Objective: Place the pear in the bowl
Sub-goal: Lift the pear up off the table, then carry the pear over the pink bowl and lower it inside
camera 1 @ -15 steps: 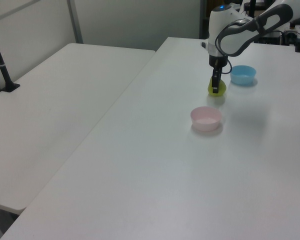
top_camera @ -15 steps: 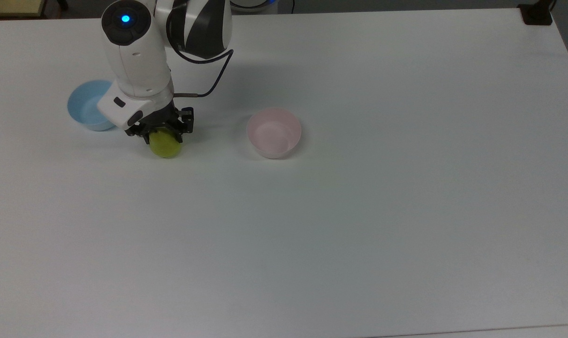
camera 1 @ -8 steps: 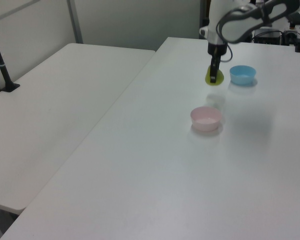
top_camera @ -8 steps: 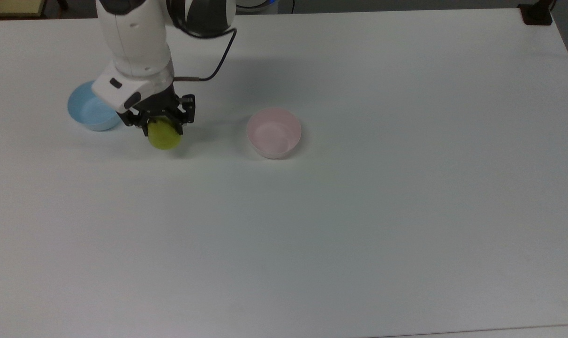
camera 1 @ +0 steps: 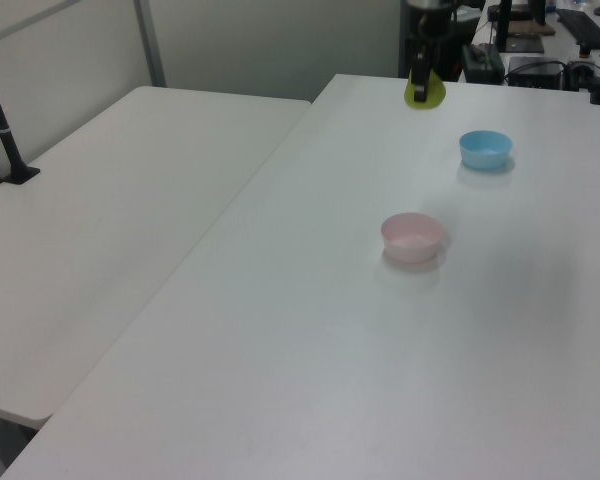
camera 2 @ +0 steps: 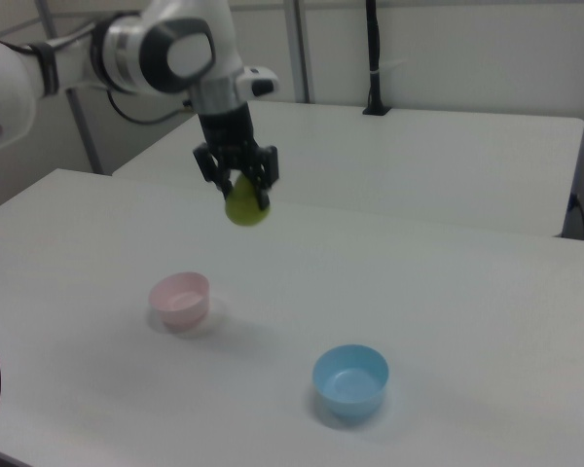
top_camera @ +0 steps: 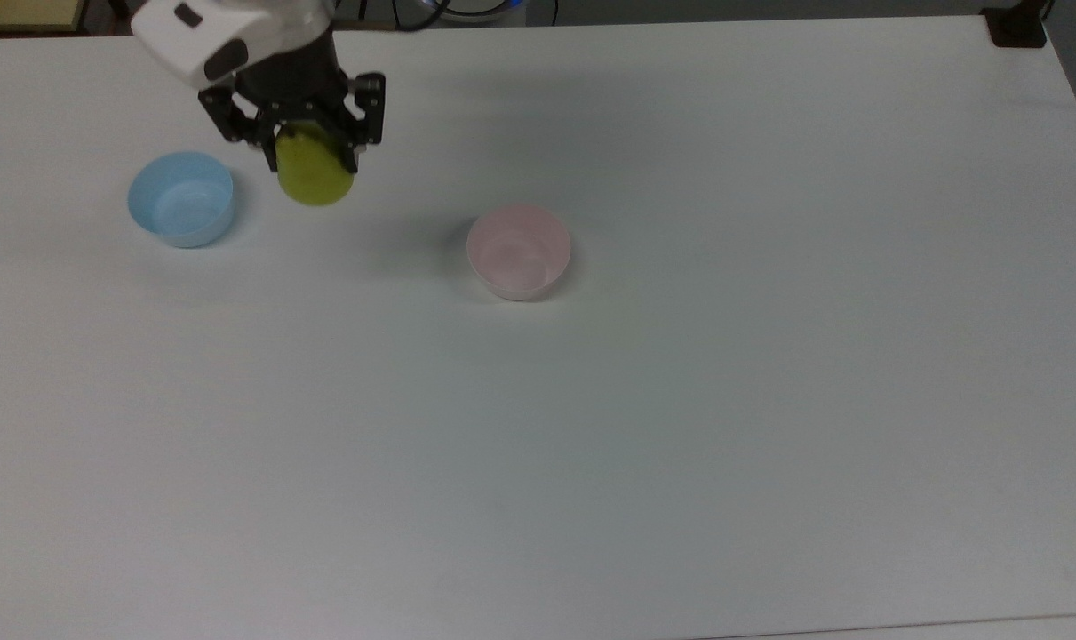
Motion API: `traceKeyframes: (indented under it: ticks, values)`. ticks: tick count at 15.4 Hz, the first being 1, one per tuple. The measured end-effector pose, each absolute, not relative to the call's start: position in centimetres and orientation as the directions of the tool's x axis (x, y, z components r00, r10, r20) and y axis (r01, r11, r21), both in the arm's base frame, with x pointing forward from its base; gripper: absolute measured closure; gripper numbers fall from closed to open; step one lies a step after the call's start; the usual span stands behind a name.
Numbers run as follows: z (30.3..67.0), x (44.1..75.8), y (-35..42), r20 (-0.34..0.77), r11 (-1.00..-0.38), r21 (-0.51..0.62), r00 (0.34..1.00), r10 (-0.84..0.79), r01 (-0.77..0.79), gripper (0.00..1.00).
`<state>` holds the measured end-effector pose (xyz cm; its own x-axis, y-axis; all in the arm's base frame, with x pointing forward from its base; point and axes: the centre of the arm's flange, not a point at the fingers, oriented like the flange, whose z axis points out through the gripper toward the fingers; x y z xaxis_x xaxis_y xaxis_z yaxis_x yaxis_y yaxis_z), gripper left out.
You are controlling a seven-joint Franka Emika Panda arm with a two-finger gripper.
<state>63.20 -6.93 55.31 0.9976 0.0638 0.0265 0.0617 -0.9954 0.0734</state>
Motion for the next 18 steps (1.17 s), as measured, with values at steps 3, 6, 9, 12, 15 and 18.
traceKeyframes:
  ticks: [3,6,9,12,15,18]
  values:
    - [57.8,62.4,-4.4,0.007,-0.995,0.059,0.997,0.079,0.079,0.34]
    - [57.7,61.4,-0.3,0.010,-0.995,0.039,0.995,0.096,0.095,0.34]
    - [55.4,60.0,2.8,0.050,-0.996,0.010,0.995,0.092,0.091,0.34]
    - [50.8,59.2,4.5,0.045,-0.995,0.001,0.994,0.098,0.098,0.34]
    - [45.6,58.5,6.1,0.063,-0.993,-0.010,0.991,0.116,0.117,0.34]
    - [41.7,57.8,7.6,0.082,-0.991,-0.010,0.988,0.131,0.132,0.34]
